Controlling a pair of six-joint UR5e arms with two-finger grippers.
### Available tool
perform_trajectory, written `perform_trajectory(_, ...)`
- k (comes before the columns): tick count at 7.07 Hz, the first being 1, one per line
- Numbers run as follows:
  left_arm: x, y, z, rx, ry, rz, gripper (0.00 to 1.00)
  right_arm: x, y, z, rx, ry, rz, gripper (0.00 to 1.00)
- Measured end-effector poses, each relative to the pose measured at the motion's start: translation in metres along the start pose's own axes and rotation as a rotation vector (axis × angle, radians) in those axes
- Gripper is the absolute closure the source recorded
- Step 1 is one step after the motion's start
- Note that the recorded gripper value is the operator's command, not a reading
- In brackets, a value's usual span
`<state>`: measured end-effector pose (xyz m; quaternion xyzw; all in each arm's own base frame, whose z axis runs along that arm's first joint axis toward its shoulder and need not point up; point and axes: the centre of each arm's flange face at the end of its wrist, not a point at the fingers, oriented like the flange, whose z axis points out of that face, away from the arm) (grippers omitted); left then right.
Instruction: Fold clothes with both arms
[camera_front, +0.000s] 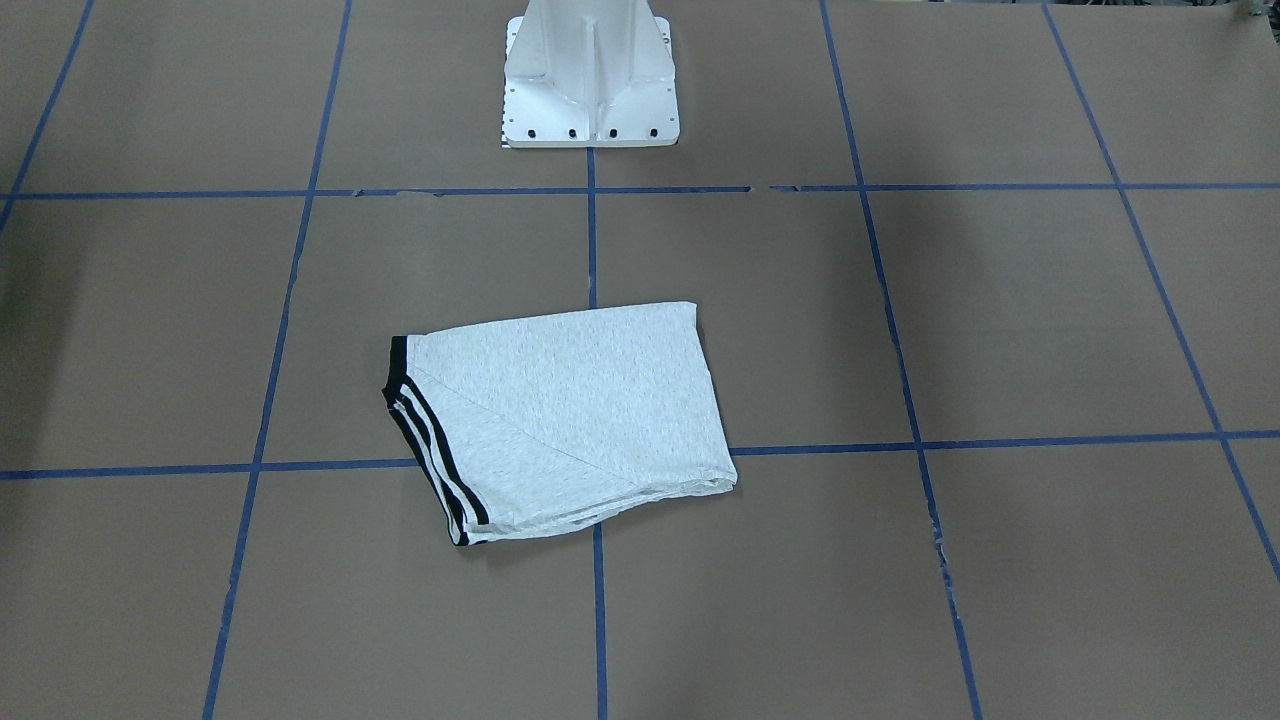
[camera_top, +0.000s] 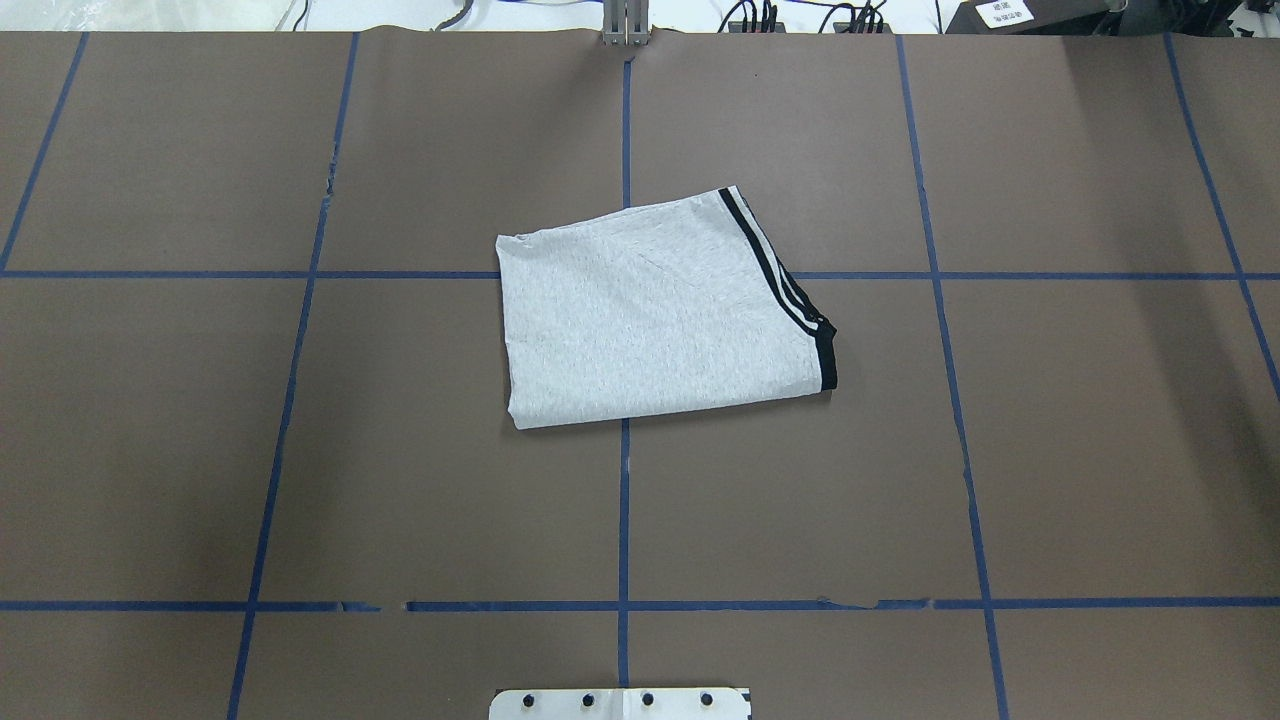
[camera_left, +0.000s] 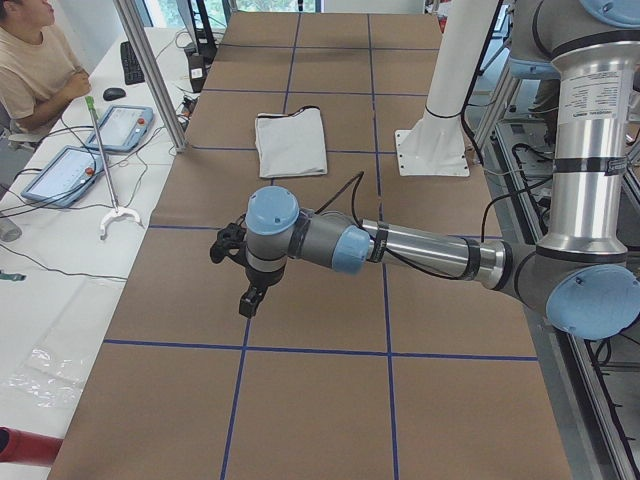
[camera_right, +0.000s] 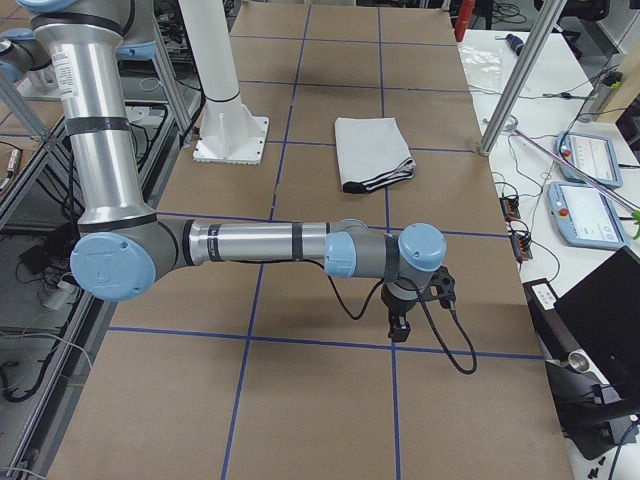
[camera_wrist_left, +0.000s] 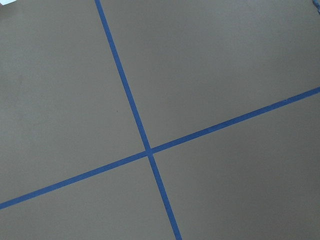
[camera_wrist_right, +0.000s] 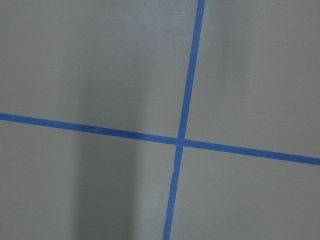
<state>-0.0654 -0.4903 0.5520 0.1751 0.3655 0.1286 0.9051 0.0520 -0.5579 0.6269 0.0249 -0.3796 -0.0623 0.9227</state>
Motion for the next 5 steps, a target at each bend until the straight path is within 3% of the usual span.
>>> perform_trajectory(5,0.0116,-0.0034,-0.0039,0.022,0.083,0.010,0.00,-0.0041,-0.0044,-0.0059,0.013,-0.008,-0.009,0.00)
